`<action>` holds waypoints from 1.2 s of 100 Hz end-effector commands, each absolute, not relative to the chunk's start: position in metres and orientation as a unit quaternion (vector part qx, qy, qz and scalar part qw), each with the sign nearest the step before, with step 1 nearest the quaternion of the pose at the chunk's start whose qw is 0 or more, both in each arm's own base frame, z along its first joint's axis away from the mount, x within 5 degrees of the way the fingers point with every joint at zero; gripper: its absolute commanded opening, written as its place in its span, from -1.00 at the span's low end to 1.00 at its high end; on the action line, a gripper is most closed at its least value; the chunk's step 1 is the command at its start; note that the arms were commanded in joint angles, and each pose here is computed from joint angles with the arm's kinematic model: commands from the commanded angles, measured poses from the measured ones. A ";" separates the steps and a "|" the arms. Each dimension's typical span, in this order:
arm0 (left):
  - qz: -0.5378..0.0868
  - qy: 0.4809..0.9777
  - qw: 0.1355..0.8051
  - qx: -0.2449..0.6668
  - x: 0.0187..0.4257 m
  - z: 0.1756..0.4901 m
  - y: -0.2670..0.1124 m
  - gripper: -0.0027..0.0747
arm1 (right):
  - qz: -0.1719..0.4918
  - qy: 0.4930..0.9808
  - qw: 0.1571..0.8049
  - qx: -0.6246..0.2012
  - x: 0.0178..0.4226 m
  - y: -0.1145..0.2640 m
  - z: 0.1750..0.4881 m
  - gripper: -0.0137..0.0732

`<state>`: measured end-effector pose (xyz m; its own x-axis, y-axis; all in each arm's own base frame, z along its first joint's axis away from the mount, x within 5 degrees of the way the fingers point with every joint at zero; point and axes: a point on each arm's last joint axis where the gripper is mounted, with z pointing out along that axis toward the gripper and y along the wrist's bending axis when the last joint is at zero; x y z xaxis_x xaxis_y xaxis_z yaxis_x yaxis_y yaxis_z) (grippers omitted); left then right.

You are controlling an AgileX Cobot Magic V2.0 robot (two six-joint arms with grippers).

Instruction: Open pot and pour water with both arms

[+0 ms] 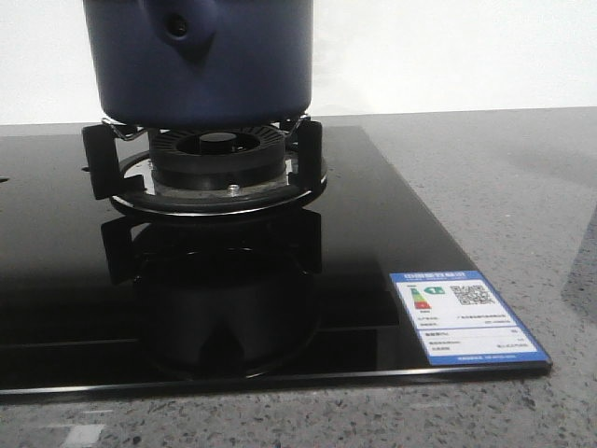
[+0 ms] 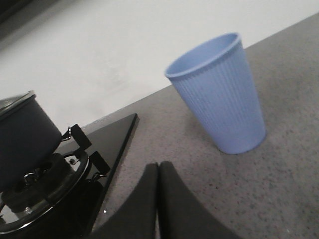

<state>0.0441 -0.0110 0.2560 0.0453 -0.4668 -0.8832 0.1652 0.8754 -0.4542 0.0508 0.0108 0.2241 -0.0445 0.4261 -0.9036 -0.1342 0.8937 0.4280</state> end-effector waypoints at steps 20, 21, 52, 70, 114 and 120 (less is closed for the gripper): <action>-0.138 0.677 0.719 0.075 0.030 0.360 -0.026 -0.98 | 0.115 0.714 0.691 0.003 0.045 0.012 0.314 -0.80; -0.138 0.679 0.717 0.079 0.030 0.362 -0.026 -0.98 | 0.112 0.716 0.689 0.000 0.045 0.012 0.318 -0.80; -0.161 0.684 0.703 0.112 0.042 0.411 -0.033 -0.98 | 0.123 0.759 0.636 -0.061 0.068 0.022 0.365 -0.80; -0.179 0.675 0.706 0.116 0.041 0.413 -0.036 -0.74 | 0.131 0.763 0.629 -0.072 0.071 0.024 0.367 -0.46; -0.225 0.643 0.700 0.214 0.056 0.418 -0.050 0.17 | 0.135 0.763 0.628 -0.070 0.071 0.024 0.367 0.52; -0.233 0.647 0.694 0.214 0.064 0.417 -0.053 0.15 | 0.135 0.763 0.628 -0.070 0.071 0.025 0.367 0.52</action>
<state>0.0530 -0.0512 0.4047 0.0197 0.0077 -0.9998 0.6010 0.7990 0.0180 0.0687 0.0251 0.3512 -0.2867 0.0459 -0.9569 -0.2765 0.9524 0.1285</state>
